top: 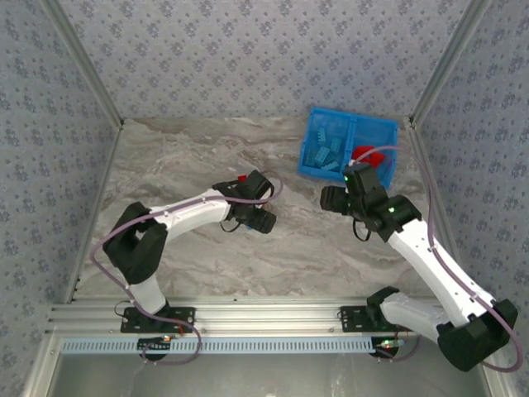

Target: Sort the legos into containers by color

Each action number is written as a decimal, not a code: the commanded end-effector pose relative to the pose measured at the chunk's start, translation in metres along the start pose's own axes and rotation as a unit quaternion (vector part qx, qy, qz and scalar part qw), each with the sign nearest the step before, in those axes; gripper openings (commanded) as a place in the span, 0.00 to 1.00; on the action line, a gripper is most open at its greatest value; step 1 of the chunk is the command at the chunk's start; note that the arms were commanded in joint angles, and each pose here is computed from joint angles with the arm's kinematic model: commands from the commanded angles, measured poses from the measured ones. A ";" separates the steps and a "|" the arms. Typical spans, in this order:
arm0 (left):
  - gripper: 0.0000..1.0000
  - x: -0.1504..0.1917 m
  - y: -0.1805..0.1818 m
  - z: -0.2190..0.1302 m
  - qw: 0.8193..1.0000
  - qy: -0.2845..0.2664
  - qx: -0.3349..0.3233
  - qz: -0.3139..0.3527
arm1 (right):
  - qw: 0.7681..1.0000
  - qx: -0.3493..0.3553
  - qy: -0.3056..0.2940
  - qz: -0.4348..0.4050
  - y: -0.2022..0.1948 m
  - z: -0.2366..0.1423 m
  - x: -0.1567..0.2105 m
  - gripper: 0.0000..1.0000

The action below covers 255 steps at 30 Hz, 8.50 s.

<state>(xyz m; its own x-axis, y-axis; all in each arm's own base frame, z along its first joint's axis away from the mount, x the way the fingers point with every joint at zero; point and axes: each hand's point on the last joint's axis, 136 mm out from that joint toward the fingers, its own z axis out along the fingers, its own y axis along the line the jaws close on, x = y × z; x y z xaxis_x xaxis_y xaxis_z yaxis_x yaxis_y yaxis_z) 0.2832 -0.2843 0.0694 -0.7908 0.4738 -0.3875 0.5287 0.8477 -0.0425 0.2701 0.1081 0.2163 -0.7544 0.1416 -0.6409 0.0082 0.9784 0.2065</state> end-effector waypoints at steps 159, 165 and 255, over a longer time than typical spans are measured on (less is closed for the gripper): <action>0.50 -0.359 -0.078 -0.019 0.906 -0.418 0.037 0.054 | 0.983 -0.040 -0.028 0.178 -0.034 -0.068 0.054 0.90; 0.64 -0.358 -0.079 -0.086 0.906 -0.417 0.069 0.031 | 0.982 -0.040 -0.029 0.180 -0.034 -0.070 0.053 0.90; 0.99 0.037 0.076 -0.222 0.963 -0.223 -0.031 -0.146 | 0.979 0.125 0.022 0.160 -0.149 0.148 -0.116 0.27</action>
<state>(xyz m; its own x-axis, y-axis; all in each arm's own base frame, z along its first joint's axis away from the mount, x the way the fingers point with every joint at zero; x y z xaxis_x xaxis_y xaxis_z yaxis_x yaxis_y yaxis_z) 0.2260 -0.1535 0.2541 -0.6852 0.0974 -0.7218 0.2932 0.9441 -0.1510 0.4425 -0.0301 0.1504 -0.7071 0.4357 -0.5569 0.3976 0.8963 0.1963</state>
